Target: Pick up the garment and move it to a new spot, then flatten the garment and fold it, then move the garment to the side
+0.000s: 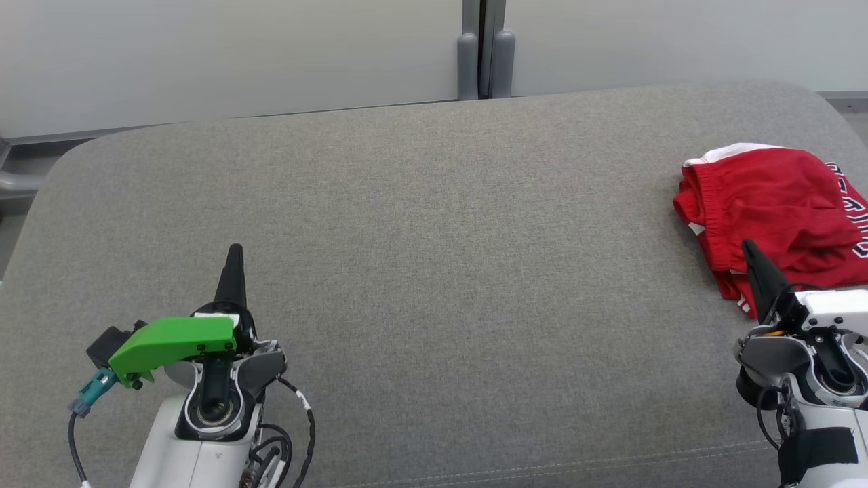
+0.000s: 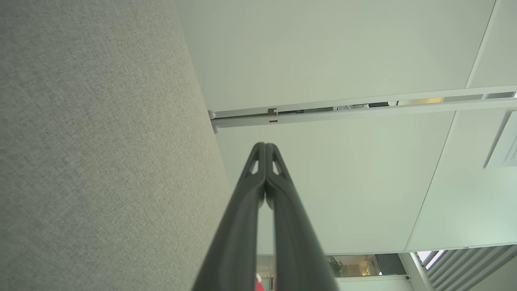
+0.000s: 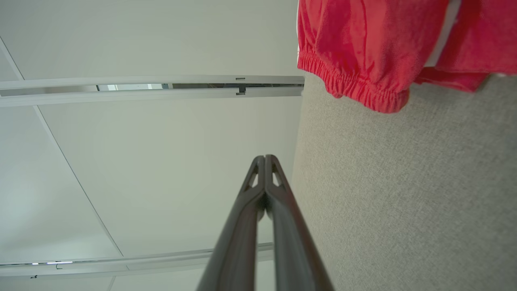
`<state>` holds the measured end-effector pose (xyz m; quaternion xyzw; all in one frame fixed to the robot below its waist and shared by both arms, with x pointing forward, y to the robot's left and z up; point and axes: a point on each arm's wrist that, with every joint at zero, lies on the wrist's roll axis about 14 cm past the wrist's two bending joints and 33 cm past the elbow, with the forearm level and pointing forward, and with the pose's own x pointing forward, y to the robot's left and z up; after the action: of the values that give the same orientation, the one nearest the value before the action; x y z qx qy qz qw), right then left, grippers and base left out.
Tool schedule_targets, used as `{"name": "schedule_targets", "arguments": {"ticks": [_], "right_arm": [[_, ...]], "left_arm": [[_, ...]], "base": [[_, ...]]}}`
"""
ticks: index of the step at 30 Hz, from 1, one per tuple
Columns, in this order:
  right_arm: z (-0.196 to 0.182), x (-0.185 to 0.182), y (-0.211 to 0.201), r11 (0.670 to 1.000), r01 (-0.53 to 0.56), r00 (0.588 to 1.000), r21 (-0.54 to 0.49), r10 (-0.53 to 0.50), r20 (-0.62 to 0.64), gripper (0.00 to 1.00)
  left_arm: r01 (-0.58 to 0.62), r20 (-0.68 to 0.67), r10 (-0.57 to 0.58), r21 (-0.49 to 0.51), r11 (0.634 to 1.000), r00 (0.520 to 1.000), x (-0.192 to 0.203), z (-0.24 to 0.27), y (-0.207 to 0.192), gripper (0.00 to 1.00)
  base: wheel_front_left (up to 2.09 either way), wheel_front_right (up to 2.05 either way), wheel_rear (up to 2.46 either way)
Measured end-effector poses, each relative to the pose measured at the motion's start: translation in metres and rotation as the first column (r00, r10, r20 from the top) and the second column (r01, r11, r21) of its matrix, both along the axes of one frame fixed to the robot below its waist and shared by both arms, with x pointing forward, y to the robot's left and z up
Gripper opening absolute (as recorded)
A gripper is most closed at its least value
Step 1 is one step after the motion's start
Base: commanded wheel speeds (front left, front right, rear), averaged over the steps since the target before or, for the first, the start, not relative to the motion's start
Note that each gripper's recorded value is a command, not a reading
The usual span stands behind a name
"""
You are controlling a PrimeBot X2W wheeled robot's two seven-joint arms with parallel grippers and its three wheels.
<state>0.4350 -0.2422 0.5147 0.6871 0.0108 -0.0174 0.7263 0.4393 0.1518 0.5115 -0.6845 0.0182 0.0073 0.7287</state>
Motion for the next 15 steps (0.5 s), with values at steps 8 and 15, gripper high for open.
{"name": "schedule_targets", "arguments": {"ticks": [8,15], "right_arm": [[0.0031,0.0027,-0.0024,0.998,0.005,1.000,0.056,-0.005,0.014,0.00],[0.0031,0.0027,-0.0025,0.998,0.002,1.000,0.067,-0.003,0.015,0.00]], "left_arm": [[-0.001,-0.001,0.001,-0.047,0.999,1.000,0.0025,0.0008,-0.0010,0.00],[-0.002,0.001,0.002,-0.064,0.998,1.000,0.0035,0.0020,-0.0014,0.00]], "base": [[0.00,0.00,0.00],[0.00,0.00,0.00]]}}
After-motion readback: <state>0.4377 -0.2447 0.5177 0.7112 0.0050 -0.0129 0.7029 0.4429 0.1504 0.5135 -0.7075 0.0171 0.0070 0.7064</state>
